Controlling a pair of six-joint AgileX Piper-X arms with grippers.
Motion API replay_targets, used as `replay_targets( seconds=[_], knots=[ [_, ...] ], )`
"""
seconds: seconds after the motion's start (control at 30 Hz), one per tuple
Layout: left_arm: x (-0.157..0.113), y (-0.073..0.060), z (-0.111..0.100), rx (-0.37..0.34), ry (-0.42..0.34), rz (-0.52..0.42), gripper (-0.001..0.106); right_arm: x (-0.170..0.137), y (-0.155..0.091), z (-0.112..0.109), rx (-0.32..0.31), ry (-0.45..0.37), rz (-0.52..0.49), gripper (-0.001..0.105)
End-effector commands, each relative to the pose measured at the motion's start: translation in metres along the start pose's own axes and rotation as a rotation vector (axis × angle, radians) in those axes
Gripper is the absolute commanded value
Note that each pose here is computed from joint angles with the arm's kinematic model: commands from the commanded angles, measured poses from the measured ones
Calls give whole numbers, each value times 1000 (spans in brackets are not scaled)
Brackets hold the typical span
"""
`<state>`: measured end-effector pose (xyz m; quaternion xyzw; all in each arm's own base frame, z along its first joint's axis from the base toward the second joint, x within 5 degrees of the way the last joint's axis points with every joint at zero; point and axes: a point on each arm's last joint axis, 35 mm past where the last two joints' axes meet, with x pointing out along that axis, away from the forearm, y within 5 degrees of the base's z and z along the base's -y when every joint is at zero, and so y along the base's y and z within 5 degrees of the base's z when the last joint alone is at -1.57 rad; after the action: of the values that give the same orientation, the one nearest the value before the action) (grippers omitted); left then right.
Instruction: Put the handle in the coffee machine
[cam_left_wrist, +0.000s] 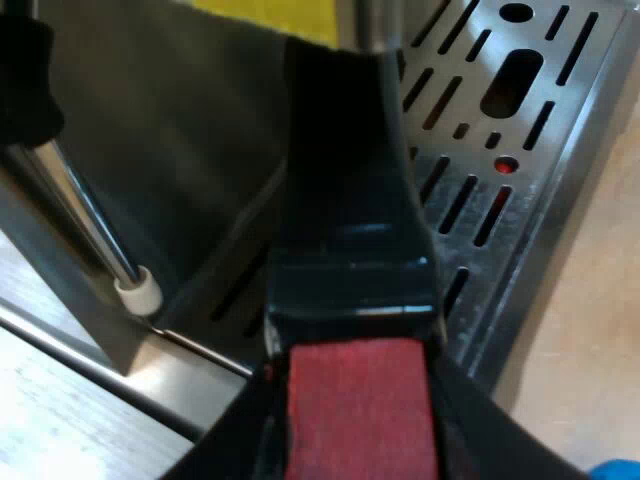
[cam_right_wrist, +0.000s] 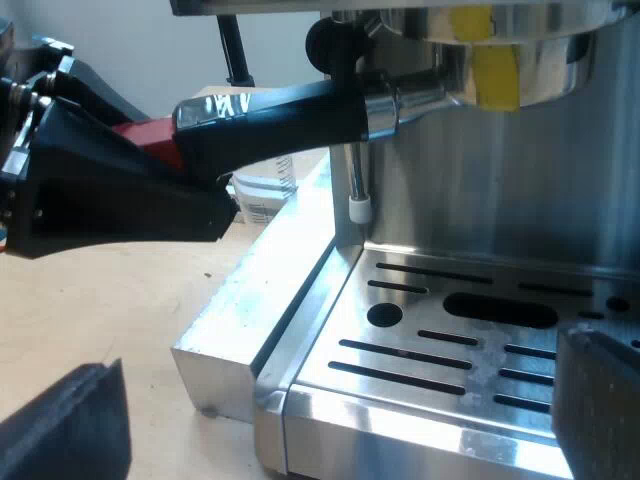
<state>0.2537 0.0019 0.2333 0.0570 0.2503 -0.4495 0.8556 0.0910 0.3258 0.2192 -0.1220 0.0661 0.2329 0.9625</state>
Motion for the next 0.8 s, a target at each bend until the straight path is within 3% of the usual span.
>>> replay_targets(
  seconds=[0.03, 0.4, 0.67, 0.8],
  knots=[
    [-8, -3, 21, 45, -101, -73, 0, 1, -1, 3, 7, -6, 7, 86],
    [-15, -1, 38, 62, -110, -67, 0, 1, -1, 3, 7, -6, 7, 86],
    [-19, -6, 46, 83, -198, -180, 0, 1, -1, 3, 7, -6, 7, 86],
    [-19, -11, 43, 11, -217, -263, 0, 1, -1, 3, 7, -6, 7, 86]
  ],
)
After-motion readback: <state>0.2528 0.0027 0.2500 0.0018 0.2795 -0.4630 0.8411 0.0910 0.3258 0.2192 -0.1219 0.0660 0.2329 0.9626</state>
